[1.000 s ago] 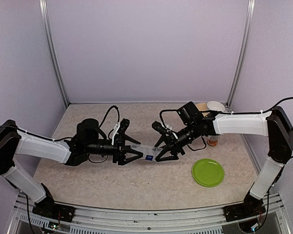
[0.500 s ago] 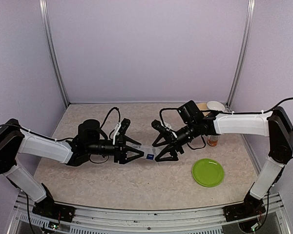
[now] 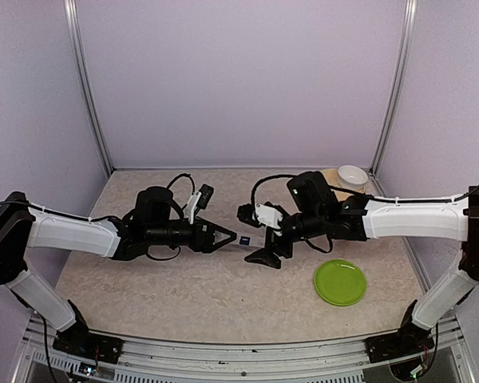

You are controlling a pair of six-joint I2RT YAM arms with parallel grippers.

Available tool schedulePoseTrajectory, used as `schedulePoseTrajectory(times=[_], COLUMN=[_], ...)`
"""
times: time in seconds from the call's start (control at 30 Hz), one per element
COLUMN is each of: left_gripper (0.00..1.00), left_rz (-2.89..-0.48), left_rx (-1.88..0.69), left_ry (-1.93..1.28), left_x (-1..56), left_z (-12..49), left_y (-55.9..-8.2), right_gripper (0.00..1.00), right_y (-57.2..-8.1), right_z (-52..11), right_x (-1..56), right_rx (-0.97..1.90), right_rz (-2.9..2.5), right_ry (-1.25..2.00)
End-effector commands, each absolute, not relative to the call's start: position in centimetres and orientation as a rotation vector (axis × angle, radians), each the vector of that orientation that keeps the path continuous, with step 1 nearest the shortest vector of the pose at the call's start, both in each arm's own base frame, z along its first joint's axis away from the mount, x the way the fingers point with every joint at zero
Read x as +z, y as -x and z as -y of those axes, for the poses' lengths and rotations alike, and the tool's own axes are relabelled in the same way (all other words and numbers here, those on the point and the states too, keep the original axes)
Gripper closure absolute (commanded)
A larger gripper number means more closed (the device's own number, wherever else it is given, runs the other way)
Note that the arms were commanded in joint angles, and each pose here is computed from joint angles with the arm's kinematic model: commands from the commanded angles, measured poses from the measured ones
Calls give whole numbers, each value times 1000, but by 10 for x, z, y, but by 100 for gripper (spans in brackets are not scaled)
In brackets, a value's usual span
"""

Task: Sort the pills into containers
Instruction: Open the lid of the pill container.

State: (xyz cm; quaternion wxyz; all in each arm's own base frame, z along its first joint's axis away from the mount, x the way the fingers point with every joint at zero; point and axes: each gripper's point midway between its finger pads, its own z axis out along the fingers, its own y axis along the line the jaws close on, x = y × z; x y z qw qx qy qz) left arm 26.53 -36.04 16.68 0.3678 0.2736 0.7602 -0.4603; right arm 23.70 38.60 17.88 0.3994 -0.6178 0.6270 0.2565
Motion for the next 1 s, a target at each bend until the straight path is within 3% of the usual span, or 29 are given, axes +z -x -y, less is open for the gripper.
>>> schedulePoseTrajectory(times=[0.0,0.17,0.4,0.53,0.97], left_gripper=[36,36,36,36,36], left_rz=[-2045,-2089,-2130,-2130,-2116], left_rx=[-1146,-1113,-1113,-1119,-1136], left_ry=[-593,-530,-463,-450,-432], left_x=[165,161,158,160,167], left_z=[357,351,348,348,349], left_y=[-278,-284,-288,-289,-291], right_gripper=[0,8,33,42,48], right_y=[-257,-253,-253,-253,-244], right_z=[-386,-393,-397,-398,-413], right_x=[185,191,193,189,165], right_rx=[306,151,38,4,60], right_rz=[-1489,-1388,-1313,-1291,-1293], right_ry=[1490,1450,1403,1407,1494])
